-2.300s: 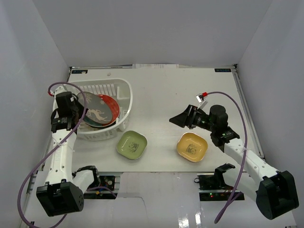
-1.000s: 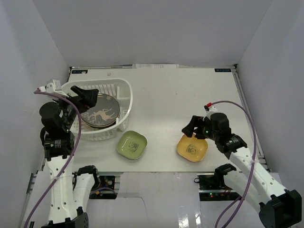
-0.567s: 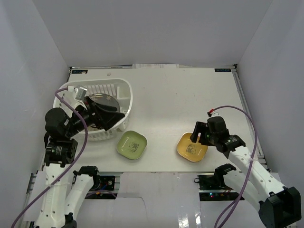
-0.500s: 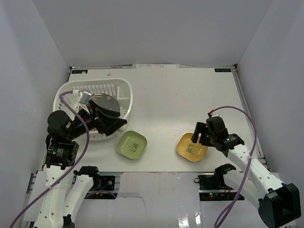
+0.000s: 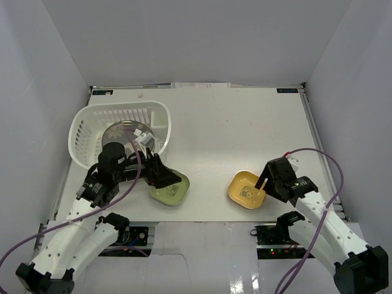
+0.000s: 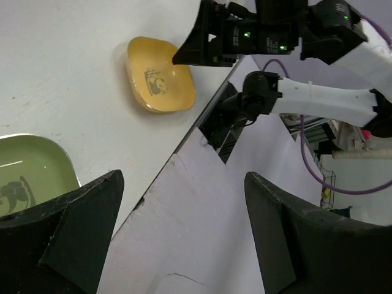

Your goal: Place the plates into the plastic bin on the countertop

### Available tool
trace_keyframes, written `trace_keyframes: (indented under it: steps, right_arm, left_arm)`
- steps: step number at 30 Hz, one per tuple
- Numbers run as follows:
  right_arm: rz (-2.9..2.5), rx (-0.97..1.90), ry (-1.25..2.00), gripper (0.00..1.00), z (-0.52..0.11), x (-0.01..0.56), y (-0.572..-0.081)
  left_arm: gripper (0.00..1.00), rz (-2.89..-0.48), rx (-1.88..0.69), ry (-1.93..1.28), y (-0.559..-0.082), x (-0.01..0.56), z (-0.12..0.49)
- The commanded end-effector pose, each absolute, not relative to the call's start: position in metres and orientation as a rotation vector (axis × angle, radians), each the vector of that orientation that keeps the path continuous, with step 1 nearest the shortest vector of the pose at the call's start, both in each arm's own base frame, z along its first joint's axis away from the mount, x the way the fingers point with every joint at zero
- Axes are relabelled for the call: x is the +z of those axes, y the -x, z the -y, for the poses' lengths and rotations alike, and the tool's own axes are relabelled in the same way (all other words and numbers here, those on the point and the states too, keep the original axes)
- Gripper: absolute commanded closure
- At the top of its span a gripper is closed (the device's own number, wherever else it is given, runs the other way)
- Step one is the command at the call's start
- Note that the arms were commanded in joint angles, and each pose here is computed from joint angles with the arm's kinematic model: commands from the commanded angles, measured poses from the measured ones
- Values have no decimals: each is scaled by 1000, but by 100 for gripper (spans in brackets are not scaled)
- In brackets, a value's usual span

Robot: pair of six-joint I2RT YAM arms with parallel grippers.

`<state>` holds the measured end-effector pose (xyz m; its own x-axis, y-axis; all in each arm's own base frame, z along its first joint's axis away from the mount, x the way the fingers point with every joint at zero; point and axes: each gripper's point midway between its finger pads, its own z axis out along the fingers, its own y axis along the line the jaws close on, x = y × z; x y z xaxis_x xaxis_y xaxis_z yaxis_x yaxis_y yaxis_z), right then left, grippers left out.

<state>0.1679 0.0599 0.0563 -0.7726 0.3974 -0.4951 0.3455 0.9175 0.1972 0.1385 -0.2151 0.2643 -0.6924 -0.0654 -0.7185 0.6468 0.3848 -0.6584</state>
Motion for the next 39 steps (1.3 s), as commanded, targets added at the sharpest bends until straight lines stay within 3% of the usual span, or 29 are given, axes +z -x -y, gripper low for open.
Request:
trace_keyframes:
  steps: [1, 8, 12, 24, 34, 35, 36, 38, 39]
  right_arm:
    - [-2565, 189, -662, 20, -67, 39, -156]
    - [-2541, 208, -673, 57, -72, 25, -168]
    - [-2488, 144, -650, 90, -61, 31, -176]
    - [-2331, 234, -465, 92, -68, 81, -204]
    - [-2234, 363, -372, 92, -85, 106, -218]
    - [-2210, 362, -367, 92, -84, 113, -220]
    - [-2190, 364, -347, 92, -84, 121, -222]
    - [-2162, 371, -329, 92, -84, 131, -224]
    - [-2151, 374, -322, 92, -84, 136, -224]
  left_arm:
    - [10, -2082, -1200, -410, -156, 227, 214]
    - [8, -2286, -983, -407, -141, 162, 243]
    - [7, -2347, -794, -341, -150, 134, 243]
    - [12, -2468, -397, -309, -160, 67, 233]
    - [39, -2578, -244, -375, -142, 26, 242]
    - [46, -2579, -220, -369, -143, 23, 241]
    - [64, -2575, -216, -368, -143, 23, 242]
    - [83, -2556, -207, -356, -146, 27, 243]
    - [98, -2532, -231, -352, -149, 37, 251]
